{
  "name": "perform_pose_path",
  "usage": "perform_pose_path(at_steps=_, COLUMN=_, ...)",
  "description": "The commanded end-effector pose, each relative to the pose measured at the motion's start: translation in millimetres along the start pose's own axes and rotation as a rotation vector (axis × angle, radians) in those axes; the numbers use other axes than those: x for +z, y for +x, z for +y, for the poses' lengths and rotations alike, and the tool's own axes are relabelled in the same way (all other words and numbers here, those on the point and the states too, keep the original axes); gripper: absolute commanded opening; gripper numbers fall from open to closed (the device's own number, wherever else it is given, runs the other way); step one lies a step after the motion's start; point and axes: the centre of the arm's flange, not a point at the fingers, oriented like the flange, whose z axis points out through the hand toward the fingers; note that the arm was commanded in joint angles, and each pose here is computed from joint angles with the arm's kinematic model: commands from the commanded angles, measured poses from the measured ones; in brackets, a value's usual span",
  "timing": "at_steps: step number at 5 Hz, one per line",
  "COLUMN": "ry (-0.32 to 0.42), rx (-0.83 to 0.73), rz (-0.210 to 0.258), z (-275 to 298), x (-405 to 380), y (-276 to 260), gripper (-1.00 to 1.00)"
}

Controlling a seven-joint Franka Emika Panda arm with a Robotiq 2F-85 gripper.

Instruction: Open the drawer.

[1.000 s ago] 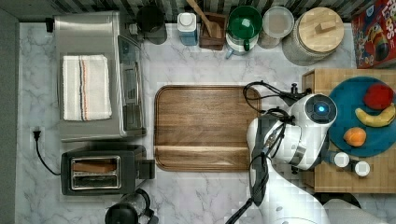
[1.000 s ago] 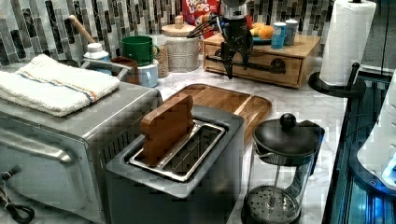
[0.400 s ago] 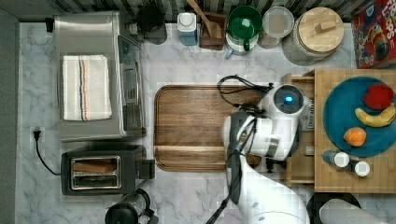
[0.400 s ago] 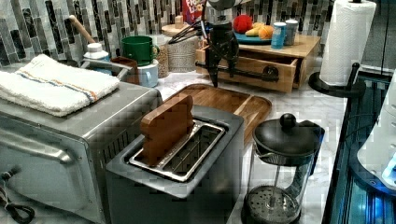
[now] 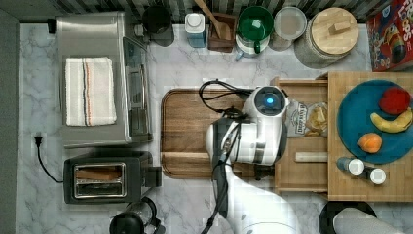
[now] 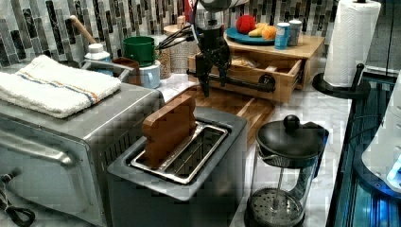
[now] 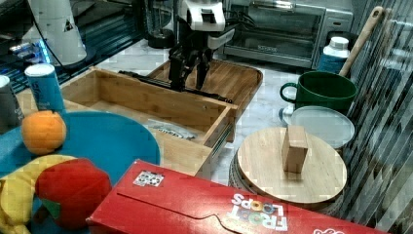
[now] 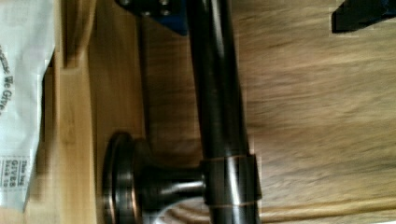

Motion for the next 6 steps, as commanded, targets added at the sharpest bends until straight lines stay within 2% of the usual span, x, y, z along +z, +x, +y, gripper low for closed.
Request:
perform_pose_path(at_steps=1, ry=0.046, rx=0.021, rz=0.010, z=-125.9, x=-50.7, y=-12.7, gripper=1.00)
perform_pose_path(at_steps=2, ry=0.066, rx=0.022, rz=0.037, z=-139.1, x=-50.1, y=-11.5, gripper=1.00)
perform_pose_path(at_steps=3, ry=0.080, rx=0.039, rz=0.036, z=-145.4, x=-50.8, y=-4.8, gripper=1.00)
perform_pose_path(at_steps=4, ry=0.112, rx=0.067, rz=0.106, z=-141.6, x=-58.2, y=-15.2, gripper=1.00)
perform_pose_path(at_steps=6, ry=0.112, rx=0.066, rz=0.106, z=-141.7, x=-58.4, y=-15.2, gripper=1.00)
